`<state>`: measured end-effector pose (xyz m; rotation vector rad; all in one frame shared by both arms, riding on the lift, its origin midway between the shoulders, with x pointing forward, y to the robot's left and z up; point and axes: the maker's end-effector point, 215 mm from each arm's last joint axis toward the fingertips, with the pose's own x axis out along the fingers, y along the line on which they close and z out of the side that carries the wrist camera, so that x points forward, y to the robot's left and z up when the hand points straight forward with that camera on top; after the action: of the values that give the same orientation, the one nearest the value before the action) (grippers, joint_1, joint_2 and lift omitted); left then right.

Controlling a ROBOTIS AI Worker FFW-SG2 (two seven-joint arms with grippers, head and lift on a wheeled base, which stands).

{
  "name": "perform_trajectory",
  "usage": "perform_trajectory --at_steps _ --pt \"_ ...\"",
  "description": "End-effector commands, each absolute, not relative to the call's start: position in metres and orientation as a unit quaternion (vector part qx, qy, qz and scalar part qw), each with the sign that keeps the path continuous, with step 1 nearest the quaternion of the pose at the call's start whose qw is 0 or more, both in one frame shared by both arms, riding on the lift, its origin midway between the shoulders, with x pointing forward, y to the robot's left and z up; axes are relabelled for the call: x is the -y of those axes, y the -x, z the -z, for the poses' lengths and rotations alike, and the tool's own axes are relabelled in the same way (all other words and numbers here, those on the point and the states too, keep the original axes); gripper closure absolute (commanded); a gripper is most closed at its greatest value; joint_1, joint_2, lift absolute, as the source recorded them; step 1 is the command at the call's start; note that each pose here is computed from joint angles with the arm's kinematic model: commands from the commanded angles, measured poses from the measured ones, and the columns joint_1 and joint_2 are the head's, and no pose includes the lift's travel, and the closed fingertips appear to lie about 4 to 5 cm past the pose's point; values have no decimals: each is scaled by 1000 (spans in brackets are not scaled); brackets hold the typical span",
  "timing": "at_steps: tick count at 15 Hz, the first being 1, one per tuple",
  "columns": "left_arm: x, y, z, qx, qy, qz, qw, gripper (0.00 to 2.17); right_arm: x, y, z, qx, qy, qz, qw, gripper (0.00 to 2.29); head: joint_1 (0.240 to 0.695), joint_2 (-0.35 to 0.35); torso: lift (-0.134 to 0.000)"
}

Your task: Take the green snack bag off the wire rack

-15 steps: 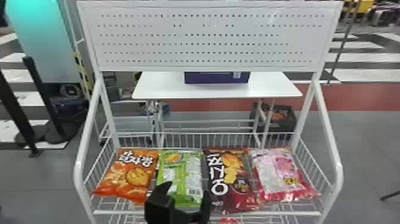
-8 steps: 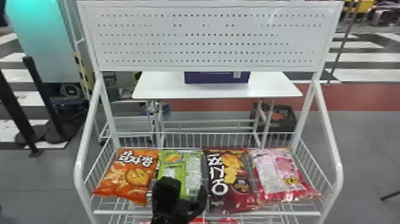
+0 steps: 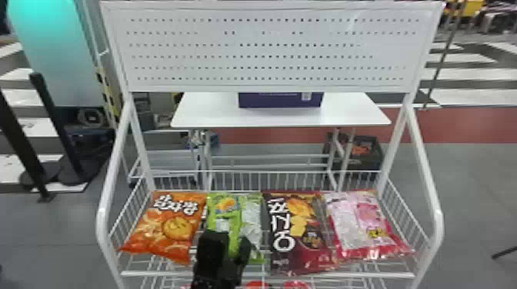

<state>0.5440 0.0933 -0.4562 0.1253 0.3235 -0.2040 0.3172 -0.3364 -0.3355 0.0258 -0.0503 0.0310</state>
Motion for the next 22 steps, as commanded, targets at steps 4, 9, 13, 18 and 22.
perform_trajectory --at_steps 4,9,13,18,22 --pt "-88 -540 426 -133 -48 95 985 1534 338 -317 335 25 -12 -14 1000 174 499 0 0" --pt "-100 -510 371 -87 -34 94 991 1531 337 -317 334 26 -12 -17 999 174 499 0 0" --pt "-163 -459 331 -36 -33 49 998 1531 337 -318 332 27 -11 -20 999 174 499 0 0" --pt "-237 -394 299 13 -7 10 1000 1531 336 -318 333 27 -12 -21 999 174 499 0 0" --pt "-290 -357 288 37 5 -21 999 1531 336 -317 333 25 -11 -21 999 174 499 0 0"
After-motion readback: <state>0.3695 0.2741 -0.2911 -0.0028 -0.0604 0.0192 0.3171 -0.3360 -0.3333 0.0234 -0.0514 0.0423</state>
